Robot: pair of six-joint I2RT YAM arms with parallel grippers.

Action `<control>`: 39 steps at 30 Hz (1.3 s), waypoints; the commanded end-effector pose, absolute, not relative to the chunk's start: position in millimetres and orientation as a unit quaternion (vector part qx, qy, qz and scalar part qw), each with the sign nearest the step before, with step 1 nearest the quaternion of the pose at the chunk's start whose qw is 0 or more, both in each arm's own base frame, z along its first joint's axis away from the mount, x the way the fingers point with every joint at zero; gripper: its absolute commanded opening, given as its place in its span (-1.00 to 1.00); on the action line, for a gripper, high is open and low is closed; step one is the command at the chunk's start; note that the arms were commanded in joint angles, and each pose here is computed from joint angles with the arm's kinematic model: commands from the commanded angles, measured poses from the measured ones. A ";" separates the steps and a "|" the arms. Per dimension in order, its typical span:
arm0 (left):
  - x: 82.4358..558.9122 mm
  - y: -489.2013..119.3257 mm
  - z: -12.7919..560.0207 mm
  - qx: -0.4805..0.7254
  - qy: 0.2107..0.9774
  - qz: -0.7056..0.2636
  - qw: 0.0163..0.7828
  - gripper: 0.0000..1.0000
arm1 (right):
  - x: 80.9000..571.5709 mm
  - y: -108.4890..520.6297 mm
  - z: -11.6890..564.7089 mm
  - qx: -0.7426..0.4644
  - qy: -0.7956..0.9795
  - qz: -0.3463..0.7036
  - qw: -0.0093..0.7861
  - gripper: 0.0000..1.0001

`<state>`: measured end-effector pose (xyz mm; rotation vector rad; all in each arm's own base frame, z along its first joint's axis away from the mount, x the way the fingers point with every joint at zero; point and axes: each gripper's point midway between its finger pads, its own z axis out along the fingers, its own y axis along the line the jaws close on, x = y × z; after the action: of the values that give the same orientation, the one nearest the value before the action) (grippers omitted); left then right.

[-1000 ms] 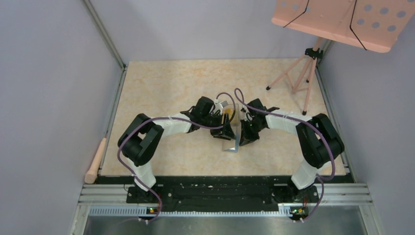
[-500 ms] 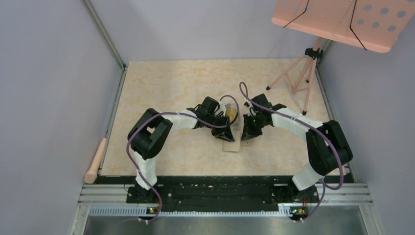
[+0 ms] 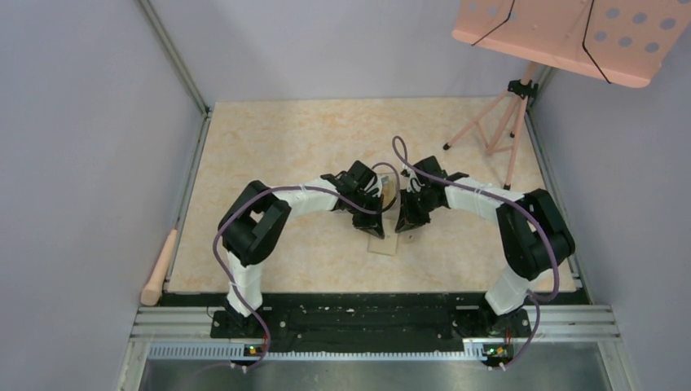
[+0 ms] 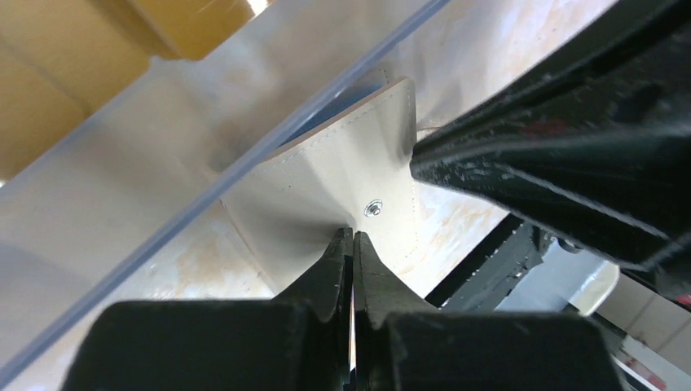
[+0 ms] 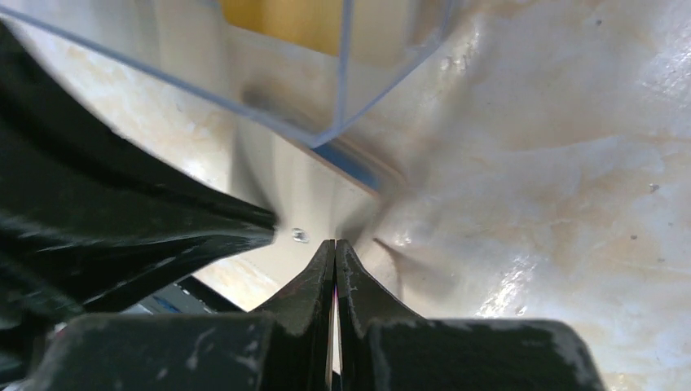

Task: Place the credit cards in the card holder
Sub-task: Close the card holder at the center of the board.

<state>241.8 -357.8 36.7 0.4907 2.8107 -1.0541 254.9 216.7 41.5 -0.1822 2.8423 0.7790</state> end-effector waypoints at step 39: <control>236.2 -325.7 27.6 0.206 0.944 -0.244 0.084 -1.00 | 238.4 166.4 25.7 -0.004 0.970 0.226 0.091 -1.00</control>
<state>241.1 -326.0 34.9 0.5733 2.7868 -0.7804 237.0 170.0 19.9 0.0045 2.9145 0.6647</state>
